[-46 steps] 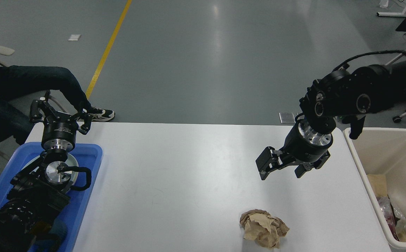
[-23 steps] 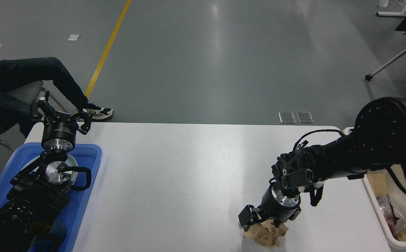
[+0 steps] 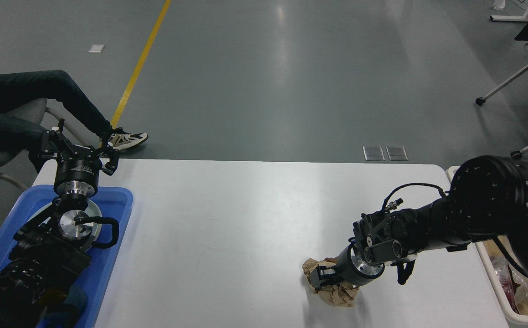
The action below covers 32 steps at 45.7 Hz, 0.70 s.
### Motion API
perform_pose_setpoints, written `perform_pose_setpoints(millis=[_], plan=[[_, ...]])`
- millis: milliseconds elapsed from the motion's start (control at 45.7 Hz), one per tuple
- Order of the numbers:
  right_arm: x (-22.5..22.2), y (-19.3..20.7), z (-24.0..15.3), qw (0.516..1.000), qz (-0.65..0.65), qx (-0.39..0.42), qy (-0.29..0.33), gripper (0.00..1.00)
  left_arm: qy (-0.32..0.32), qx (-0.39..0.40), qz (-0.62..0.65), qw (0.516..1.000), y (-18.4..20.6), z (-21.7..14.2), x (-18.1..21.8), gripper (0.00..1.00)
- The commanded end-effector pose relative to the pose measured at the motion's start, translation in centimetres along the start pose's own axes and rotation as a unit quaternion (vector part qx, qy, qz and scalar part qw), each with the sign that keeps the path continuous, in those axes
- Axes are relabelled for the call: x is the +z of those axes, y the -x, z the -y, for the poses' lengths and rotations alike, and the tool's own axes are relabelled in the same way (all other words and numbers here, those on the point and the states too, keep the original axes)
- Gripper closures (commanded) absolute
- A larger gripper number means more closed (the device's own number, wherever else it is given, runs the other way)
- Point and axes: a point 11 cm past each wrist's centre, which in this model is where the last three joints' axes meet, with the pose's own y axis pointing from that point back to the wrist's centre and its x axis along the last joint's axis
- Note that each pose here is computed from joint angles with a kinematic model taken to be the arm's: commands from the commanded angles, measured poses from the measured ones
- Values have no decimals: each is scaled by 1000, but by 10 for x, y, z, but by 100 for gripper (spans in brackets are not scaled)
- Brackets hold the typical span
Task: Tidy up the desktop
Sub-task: 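Lower the right gripper onto the crumpled brown paper and grasp it, then carry the crumpled paper over the white bin and release it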
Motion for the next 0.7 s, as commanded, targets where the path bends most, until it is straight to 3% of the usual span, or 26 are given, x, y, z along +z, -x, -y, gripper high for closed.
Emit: perform_pose_setpoints(millis=[0, 131, 416, 678], plan=[[5, 2, -2, 999, -30, -5, 9, 100, 0, 0, 0, 1000, 0, 0, 0, 4], [6, -10, -12, 999, -48, 7, 14, 100, 0, 0, 0, 1000, 0, 0, 0, 4], [34, -70, -90, 995, -10, 98, 20, 100, 0, 0, 0, 1000, 0, 0, 0, 4], [65, -125, -222, 976, 41, 215, 19, 100, 0, 0, 0, 1000, 0, 0, 0, 4]])
